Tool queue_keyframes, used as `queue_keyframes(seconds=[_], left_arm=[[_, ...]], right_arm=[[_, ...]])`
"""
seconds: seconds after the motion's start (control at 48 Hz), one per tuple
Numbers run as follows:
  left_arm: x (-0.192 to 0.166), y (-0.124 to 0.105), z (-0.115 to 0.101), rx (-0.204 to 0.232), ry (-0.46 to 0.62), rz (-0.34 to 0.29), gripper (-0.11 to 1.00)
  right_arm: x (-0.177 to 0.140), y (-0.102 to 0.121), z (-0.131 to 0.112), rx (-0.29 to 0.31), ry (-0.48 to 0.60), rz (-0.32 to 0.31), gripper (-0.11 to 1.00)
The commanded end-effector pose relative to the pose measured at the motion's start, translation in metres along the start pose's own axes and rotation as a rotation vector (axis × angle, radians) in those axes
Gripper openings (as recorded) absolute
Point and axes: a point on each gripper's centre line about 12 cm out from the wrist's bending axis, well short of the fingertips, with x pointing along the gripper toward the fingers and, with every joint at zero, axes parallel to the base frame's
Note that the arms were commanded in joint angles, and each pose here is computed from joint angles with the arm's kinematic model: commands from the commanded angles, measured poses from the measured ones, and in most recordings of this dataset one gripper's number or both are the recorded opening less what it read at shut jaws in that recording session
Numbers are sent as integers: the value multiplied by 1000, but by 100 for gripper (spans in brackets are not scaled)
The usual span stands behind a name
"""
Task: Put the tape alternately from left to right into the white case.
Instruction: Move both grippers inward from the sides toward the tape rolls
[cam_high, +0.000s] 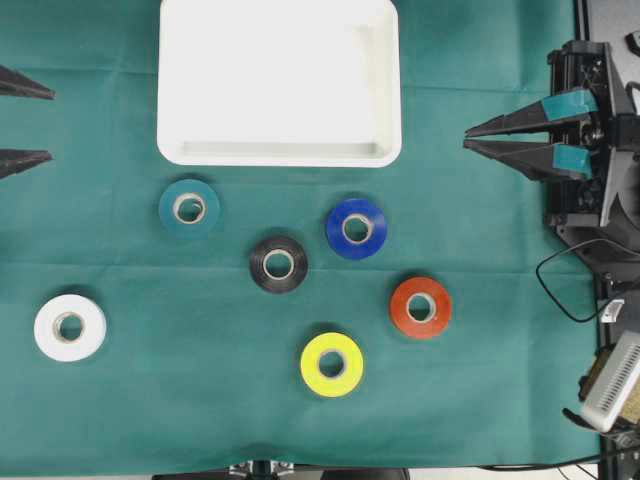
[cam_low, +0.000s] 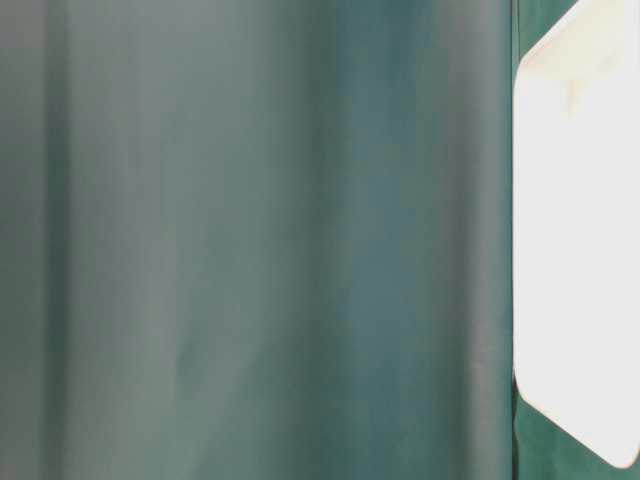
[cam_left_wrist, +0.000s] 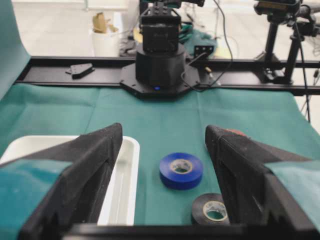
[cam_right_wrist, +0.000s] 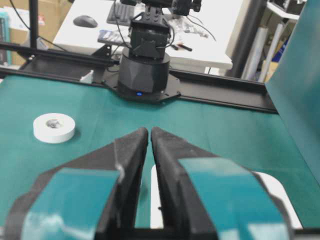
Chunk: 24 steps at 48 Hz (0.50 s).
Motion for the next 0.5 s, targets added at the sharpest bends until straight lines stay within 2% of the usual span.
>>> queue_keyframes(seconds=[0.0,0.042,0.125,0.229,0.312,0.479], left_arm=[[1,-2,6,-23,-24,-10,24],[0,-3,6,-24,-26,-13,22],[-1,-5,6,-25,-29,-25,5],[0,-11,5,-27,-24,-51,-6],[1,-14,5,-30,-19,-66,-10],[4,-15,2,-27,-5,-72,-10]], right_arm=[[2,-1,5,-2,-18,-7,24],[1,-1,2,-1,-15,-7,22],[-1,-1,2,-2,-17,-7,5],[-2,-1,3,-1,-18,-7,-5],[-2,-1,2,-1,-11,-7,-6],[0,-1,3,-1,-9,-7,-6]])
